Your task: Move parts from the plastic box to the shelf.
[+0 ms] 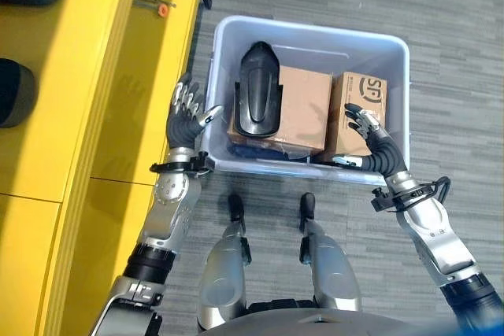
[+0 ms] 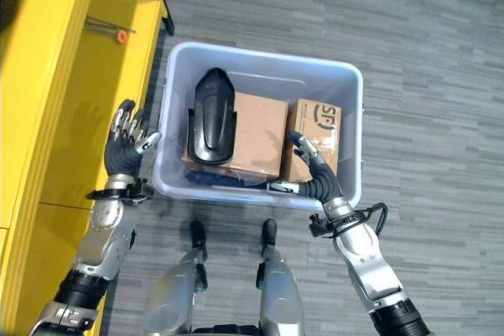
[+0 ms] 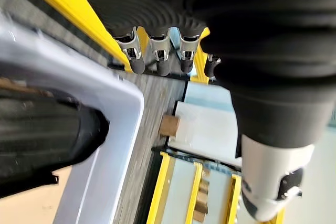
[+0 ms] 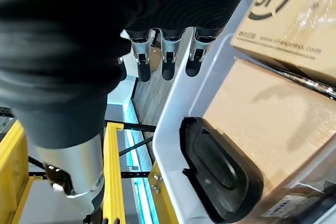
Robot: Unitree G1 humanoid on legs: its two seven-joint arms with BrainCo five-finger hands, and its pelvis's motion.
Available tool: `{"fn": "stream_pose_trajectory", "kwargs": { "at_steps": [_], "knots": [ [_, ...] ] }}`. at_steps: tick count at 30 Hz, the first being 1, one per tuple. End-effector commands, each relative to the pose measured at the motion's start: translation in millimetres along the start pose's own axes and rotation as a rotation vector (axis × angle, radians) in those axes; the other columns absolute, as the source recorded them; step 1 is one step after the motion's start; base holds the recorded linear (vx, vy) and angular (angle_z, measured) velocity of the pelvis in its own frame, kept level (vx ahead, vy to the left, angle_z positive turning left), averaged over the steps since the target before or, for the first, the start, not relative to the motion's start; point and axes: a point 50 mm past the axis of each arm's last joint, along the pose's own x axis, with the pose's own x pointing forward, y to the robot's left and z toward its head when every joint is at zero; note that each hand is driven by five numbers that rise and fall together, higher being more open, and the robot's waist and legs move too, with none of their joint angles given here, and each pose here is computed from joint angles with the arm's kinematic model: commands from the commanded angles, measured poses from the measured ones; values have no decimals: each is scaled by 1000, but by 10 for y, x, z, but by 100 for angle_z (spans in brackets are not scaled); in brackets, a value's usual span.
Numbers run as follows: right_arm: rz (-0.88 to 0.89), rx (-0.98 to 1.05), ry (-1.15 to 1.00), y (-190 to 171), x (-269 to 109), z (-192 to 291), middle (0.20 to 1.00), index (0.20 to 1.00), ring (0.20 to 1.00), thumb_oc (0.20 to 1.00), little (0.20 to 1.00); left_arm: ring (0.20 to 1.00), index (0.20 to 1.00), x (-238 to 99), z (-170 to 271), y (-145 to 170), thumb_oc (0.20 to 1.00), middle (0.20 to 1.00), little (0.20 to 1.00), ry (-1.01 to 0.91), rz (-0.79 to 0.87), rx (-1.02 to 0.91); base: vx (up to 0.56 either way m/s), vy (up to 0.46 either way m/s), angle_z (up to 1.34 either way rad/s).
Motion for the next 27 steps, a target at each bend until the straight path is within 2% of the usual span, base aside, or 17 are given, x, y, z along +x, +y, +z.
{"fn": "stream_pose_trajectory", "kwargs": {
  "at_steps": [1,9,20,27],
  "knots": [
    [-16,21,-175,-26,42,316,1000,1000,1000,1000,1000,1000,1000,138,59,33,1000,1000,1000,-75,42,119,-35,-23,-8],
    [-40,33,-222,-9,91,394,1000,1000,1000,1000,1000,1000,1000,406,140,-7,1000,1000,1000,-116,103,197,0,-19,-18],
    [-66,39,-241,-61,40,419,1000,1000,1000,1000,1000,1000,1000,574,368,-8,1000,1000,1000,-225,140,329,-3,-12,-13],
    [-60,52,-243,-63,10,410,1000,1000,1000,1000,1000,1000,1000,765,348,246,1000,1000,1000,-179,291,420,-1,-6,-3]
  ]
}}
